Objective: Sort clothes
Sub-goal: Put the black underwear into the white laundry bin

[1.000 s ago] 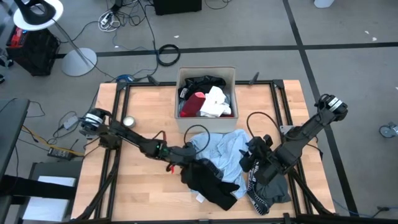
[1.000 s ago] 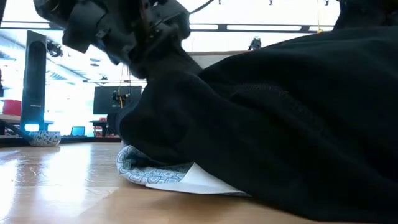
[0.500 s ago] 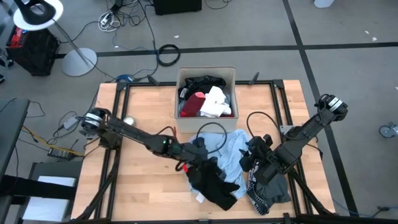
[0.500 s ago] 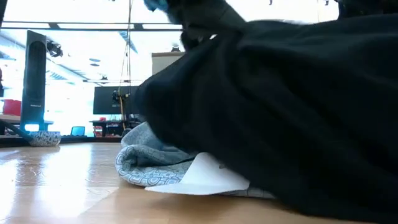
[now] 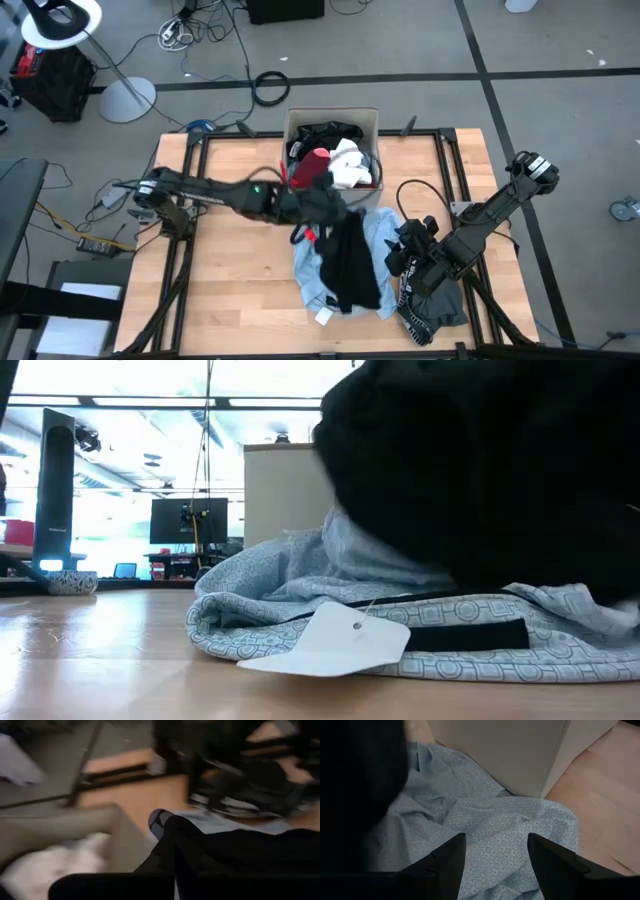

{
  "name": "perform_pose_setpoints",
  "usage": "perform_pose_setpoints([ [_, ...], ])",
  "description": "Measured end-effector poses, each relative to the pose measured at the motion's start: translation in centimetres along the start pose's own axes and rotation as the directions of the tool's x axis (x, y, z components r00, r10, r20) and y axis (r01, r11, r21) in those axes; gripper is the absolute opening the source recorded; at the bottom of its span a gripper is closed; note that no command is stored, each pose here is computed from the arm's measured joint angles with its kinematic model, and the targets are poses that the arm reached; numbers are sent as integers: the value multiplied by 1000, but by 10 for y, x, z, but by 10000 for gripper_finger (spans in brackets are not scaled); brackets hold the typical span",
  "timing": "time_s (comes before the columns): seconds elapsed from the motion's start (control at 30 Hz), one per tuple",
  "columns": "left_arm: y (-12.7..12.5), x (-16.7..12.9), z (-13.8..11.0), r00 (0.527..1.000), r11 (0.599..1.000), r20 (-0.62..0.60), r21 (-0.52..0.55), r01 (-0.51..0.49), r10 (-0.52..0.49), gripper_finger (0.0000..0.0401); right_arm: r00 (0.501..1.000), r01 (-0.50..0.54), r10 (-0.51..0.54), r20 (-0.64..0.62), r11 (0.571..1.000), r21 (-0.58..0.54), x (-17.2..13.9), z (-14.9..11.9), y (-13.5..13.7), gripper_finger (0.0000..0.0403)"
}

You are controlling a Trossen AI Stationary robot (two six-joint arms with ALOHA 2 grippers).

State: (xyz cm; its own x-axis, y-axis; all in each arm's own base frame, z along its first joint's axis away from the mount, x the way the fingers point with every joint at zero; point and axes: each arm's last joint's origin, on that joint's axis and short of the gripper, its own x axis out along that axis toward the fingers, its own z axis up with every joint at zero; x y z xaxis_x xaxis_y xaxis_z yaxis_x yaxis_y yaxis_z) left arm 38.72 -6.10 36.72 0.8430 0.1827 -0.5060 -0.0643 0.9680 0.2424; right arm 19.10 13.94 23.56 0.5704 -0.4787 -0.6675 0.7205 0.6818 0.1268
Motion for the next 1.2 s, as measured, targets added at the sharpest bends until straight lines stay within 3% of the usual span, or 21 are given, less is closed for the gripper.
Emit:
perform_pose_setpoints([
  [0.27, 62, -55, 58, 953, 958, 114, 30, -284, 279, 0, 1000, 3, -3, 0, 1000, -5, 0, 0, 0, 214],
  [0.4, 89, -75, 74, 898, 906, 169, 52, -420, 406, 0, 1000, 4, -4, -1, 1000, -12, 0, 0, 0, 214],
  [0.53, 116, -95, 90, 811, 832, 249, 31, -553, 530, 0, 1000, 5, -5, 0, 1000, -20, 0, 0, -1, 214],
  [0.7, 144, -119, 104, 715, 764, 337, -19, -645, 612, 0, 1000, 4, -4, -1, 1000, -26, 0, 0, -1, 214],
  [0.87, 169, -128, 103, 679, 739, 357, -51, -672, 642, 0, 1000, 4, -4, -1, 999, -33, 0, 0, -1, 214],
  [1.03, 183, -125, 97, 677, 729, 326, -59, -682, 660, 0, 1000, 7, -7, 0, 999, -39, 0, 0, -1, 214],
  [1.2, 180, -110, 79, 836, 860, 221, -28, -509, 502, 0, 1000, 8, -8, 0, 999, -41, 0, 0, -1, 214],
])
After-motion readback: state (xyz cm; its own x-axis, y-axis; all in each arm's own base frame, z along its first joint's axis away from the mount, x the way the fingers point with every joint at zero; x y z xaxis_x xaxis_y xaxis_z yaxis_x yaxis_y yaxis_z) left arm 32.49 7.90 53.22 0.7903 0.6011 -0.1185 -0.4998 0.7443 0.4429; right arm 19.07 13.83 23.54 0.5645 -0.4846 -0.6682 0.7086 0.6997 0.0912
